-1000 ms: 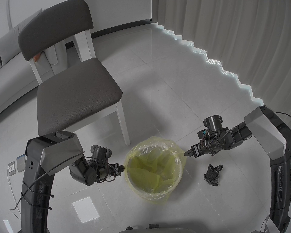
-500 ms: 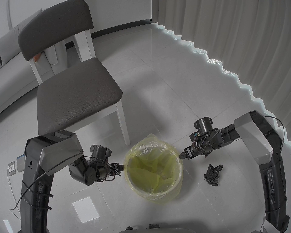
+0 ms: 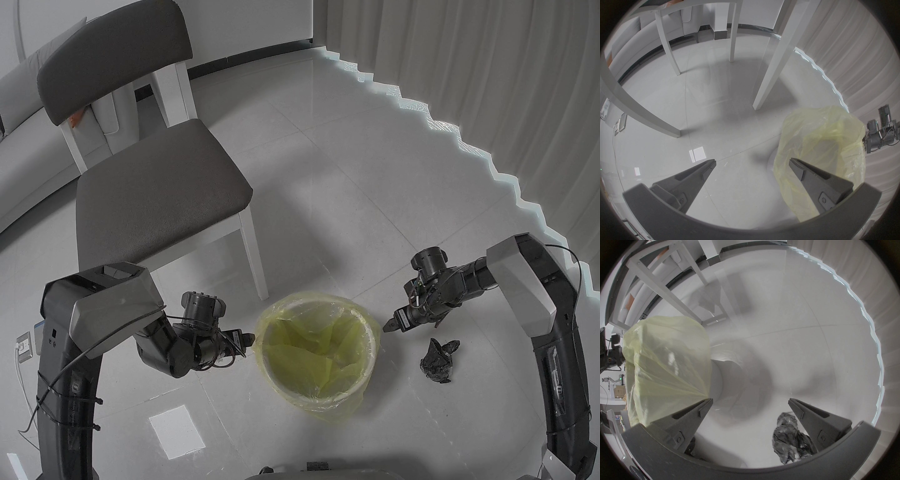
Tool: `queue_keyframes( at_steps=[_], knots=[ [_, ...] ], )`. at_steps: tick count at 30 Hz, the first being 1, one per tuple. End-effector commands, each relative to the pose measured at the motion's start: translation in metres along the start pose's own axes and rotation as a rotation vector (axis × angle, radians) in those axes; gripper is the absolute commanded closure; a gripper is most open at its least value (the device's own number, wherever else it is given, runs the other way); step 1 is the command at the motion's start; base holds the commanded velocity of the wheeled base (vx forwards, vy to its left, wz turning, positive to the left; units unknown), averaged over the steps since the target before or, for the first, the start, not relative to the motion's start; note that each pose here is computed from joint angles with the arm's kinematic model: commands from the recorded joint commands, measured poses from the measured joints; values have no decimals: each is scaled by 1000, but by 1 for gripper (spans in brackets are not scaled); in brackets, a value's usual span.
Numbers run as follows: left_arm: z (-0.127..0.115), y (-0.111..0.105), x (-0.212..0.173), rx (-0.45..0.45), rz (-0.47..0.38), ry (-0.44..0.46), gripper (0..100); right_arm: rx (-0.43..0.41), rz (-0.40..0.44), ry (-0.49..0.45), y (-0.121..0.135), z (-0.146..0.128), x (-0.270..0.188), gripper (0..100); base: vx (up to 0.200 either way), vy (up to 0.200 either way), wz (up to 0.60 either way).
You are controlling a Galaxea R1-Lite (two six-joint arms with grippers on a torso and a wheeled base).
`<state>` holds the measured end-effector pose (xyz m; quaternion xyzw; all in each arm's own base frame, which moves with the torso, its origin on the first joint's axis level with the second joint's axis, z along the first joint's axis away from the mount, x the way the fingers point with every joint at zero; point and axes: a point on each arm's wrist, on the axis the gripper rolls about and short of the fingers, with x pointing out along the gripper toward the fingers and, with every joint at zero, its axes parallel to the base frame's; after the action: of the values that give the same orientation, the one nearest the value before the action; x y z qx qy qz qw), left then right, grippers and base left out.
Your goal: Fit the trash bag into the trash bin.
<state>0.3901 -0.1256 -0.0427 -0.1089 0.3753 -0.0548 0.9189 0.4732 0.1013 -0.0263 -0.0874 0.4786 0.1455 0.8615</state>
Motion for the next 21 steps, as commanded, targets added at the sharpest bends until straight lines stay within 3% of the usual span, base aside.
queue_keyframes(
  at_steps=[1, 10, 21],
  knots=[
    [13, -1, -16, -8, -10, -34, 0, 33, -27, 0, -23, -3, -18, 0, 0, 0, 0],
    [5, 2, -23, -15, -8, -17, 0, 79, -45, 61, -44, -26, -29, 0, 0, 0, 0],
    [4, 3, -29, -15, -14, -44, 0, -6, -71, 103, -59, -50, -4, 0, 0, 0, 0]
  ],
)
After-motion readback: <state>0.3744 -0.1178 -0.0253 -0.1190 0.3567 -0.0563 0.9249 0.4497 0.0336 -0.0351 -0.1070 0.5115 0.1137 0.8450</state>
